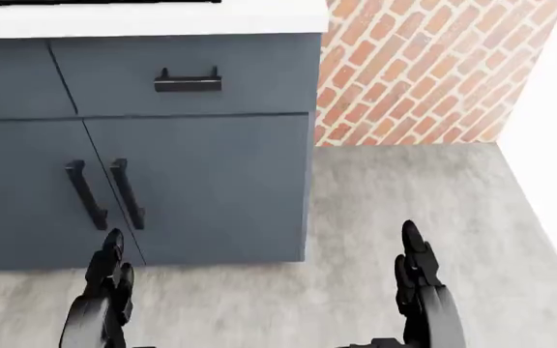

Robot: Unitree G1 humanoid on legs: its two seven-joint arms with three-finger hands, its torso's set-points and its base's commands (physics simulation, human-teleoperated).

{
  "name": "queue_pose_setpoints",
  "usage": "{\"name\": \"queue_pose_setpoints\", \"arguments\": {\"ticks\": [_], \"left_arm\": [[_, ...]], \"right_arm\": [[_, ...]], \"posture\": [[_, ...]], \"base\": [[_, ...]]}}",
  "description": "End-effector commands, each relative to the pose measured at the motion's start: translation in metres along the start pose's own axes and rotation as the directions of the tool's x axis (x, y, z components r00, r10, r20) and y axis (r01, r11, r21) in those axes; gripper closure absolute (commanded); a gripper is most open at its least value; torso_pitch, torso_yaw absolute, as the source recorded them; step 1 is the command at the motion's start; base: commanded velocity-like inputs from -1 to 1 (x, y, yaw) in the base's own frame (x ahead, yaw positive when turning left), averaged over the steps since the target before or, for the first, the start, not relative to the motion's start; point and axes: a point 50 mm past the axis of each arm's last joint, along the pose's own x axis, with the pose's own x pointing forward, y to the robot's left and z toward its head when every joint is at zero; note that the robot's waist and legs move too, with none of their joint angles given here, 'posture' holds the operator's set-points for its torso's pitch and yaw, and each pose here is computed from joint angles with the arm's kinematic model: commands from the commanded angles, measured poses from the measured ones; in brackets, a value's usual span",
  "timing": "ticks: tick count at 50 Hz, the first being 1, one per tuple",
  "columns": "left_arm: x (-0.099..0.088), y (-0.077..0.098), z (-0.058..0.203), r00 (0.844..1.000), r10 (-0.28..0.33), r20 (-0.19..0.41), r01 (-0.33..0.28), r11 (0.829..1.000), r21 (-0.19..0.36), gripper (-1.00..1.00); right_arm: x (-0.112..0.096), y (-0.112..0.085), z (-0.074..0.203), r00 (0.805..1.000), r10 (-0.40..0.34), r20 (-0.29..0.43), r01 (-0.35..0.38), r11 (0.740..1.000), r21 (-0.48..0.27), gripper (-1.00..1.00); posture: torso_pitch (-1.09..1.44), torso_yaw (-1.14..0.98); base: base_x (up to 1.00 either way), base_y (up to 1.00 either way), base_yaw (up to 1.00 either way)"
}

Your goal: Place the bread on the tray of the toaster oven.

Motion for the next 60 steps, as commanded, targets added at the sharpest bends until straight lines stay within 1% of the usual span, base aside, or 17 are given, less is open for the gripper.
{"name": "queue_pose_setpoints", "arguments": {"ticks": [1,16,21,22,23,24,25,26,29,32,33,39,42,46,51,55,60], "left_arm": [[0.005,-0.001,0.033,0.985,-0.007,0.171,0.007,1.0,0.004,-1.0],[0.006,0.0,0.031,0.986,-0.008,0.167,0.008,1.0,-0.002,-1.0],[0.031,0.009,0.043,0.991,0.008,0.133,-0.004,0.999,-0.032,-1.0],[0.038,0.01,0.05,0.99,0.004,0.142,0.001,0.999,-0.038,-1.0],[0.046,0.01,0.05,0.993,0.016,0.121,-0.017,1.0,0.01,-1.0],[0.051,0.007,0.055,0.991,-0.017,0.133,0.022,0.999,-0.034,-1.0],[0.052,0.005,0.066,0.989,-0.013,0.148,0.013,1.0,0.0,-1.0],[0.054,0.001,0.086,0.982,-0.037,0.186,0.041,0.999,-0.018,-1.0],[0.061,0.003,0.154,0.96,-0.017,0.279,0.012,1.0,0.023,-1.0],[0.062,-0.001,0.205,0.947,-0.032,0.32,0.029,0.999,0.014,-1.0],[0.063,-0.002,0.219,0.95,-0.049,0.308,0.058,0.998,-0.019,-1.0],[0.058,0.015,0.286,0.923,-0.017,0.385,0.023,1.0,-0.01,-1.0],[0.045,0.022,0.328,0.899,-0.012,0.437,0.001,1.0,0.025,-1.0],[0.024,0.035,0.352,0.879,0.003,0.477,-0.044,0.996,0.074,-1.0],[-0.025,0.059,0.374,0.842,0.043,0.538,-0.116,0.988,0.101,-1.0],[-0.058,0.076,0.381,0.818,0.066,0.571,-0.153,0.982,0.106,-1.0],[-0.067,0.09,0.386,0.809,0.092,0.581,-0.17,0.982,0.08,-1.0]], "right_arm": [[0.004,0.001,0.033,0.986,0.006,0.164,-0.004,1.0,-0.011,-1.0],[0.004,0.002,0.033,0.987,0.01,0.161,-0.01,1.0,-0.002,-1.0],[0.019,-0.003,0.043,0.995,-0.008,0.104,-0.001,0.997,0.083,-1.0],[0.024,-0.004,0.057,0.99,-0.007,0.139,-0.007,0.995,0.102,-1.0],[0.029,-0.004,0.065,0.988,-0.012,0.157,0.001,0.998,0.069,-1.0],[0.032,-0.005,0.074,0.987,-0.011,0.159,-0.004,0.996,0.095,-1.0],[0.032,-0.006,0.092,0.983,-0.016,0.185,-0.004,0.994,0.108,-1.0],[0.033,-0.006,0.11,0.977,-0.013,0.215,-0.007,0.996,0.092,-1.0],[0.039,-0.011,0.155,0.966,-0.02,0.258,-0.008,0.994,0.105,-1.0],[0.038,-0.015,0.201,0.95,-0.016,0.313,-0.016,0.995,0.101,-1.0],[0.039,-0.014,0.218,0.94,-0.003,0.341,-0.029,0.996,0.087,-1.0],[0.032,-0.017,0.305,0.903,0.018,0.43,-0.04,0.998,0.041,-1.0],[0.023,-0.021,0.34,0.881,0.027,0.472,-0.048,0.998,0.033,-1.0],[0.01,-0.033,0.369,0.861,0.017,0.509,-0.036,0.999,0.028,-1.0],[-0.015,-0.062,0.398,0.837,-0.028,0.546,0.009,0.999,0.037,-1.0],[-0.03,-0.081,0.403,0.821,-0.067,0.567,0.053,0.998,0.042,-1.0],[-0.036,-0.089,0.389,0.823,-0.08,0.562,0.055,0.997,0.063,-1.0]], "posture": [[0.0,0.0],[0.0,0.0],[0.0,0.0],[0.0,0.0],[0.0,0.0],[0.0,0.0],[0.0,0.0],[0.0,0.0],[0.0,0.0],[0.0,0.0],[0.0,0.0],[0.0,0.0],[0.0,0.0],[0.0,0.0],[0.0,0.0],[0.0,0.0],[0.0,0.0]], "base": [[0.0,0.0,0.0],[0.0,0.0,0.0],[0.0,0.0,0.0],[0.0,0.0,0.0],[0.0,0.0,0.0],[0.0,0.0,0.0],[0.0,0.0,0.0],[0.0,0.0,0.0],[0.0,0.0,0.0],[0.0,0.0,0.0],[0.0,0.0,0.0],[0.0,0.0,0.0],[0.0,0.0,0.0],[0.0,0.0,0.0],[0.0,0.0,0.0],[0.0,0.0,0.0],[0.0,0.0,0.0]]}}
